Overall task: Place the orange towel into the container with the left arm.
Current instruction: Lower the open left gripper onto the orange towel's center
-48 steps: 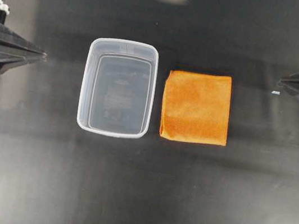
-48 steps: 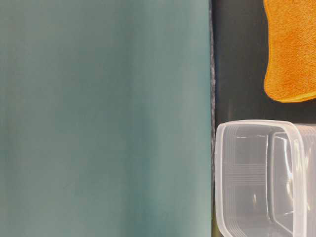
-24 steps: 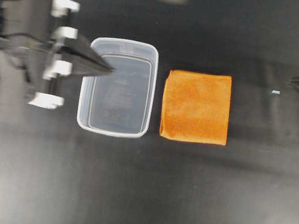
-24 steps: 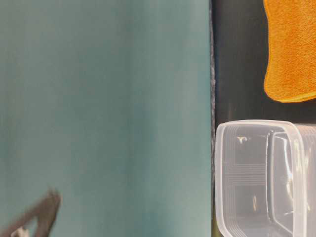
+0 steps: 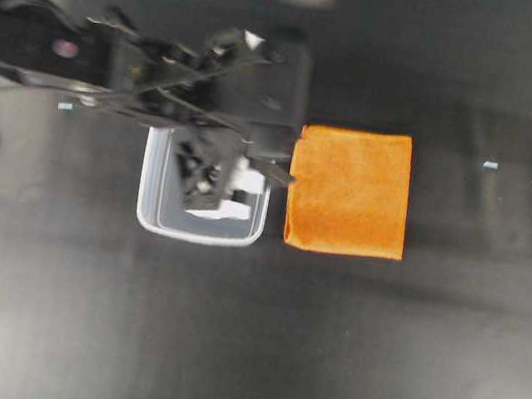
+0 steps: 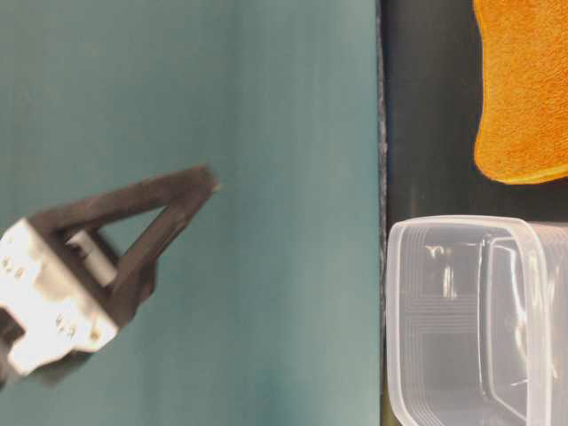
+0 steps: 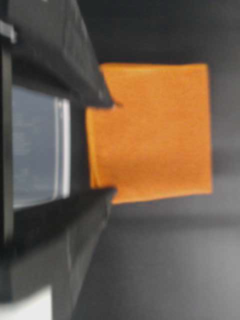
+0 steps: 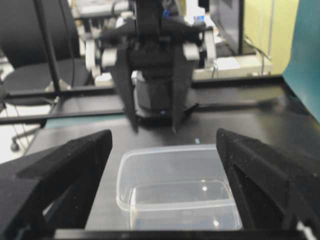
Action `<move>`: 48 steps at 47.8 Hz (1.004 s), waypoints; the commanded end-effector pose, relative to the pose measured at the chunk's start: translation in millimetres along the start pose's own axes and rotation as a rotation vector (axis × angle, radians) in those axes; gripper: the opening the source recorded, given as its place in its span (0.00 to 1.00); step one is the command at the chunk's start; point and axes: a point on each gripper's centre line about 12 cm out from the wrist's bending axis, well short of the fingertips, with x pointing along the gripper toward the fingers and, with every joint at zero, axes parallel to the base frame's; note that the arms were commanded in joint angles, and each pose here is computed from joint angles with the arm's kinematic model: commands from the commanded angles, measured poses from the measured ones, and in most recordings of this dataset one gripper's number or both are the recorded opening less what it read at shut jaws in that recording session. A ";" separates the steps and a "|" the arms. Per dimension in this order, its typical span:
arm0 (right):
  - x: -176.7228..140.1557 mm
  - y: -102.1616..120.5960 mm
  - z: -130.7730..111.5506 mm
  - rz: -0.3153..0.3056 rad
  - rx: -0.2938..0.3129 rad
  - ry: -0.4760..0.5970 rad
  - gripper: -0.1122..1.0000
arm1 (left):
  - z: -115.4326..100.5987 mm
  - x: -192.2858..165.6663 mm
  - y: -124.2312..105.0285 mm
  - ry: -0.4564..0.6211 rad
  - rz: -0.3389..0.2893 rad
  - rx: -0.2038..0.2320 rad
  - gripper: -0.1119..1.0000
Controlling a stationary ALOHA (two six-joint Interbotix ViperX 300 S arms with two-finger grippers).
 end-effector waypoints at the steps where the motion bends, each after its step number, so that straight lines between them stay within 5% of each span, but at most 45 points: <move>1: -2.2 -0.1 8.8 -0.002 0.011 -0.023 0.83 | 19.2 15.5 1.5 0.006 0.005 0.003 0.79; 6: -5.3 0.2 14.2 -0.001 0.011 -0.040 0.83 | 23.8 48.7 1.0 0.071 0.003 0.005 0.92; 24: -10.1 4.7 25.1 0.028 0.012 -0.086 0.83 | -7.8 156.8 -3.0 0.270 -0.006 0.045 0.91; 34: -10.3 9.4 25.4 0.059 0.015 -0.089 0.83 | -25.6 172.6 2.3 0.399 -0.003 0.037 0.91; 48: -10.2 9.9 26.2 0.062 0.012 -0.097 0.83 | -35.9 182.4 8.3 0.434 -0.004 0.052 0.91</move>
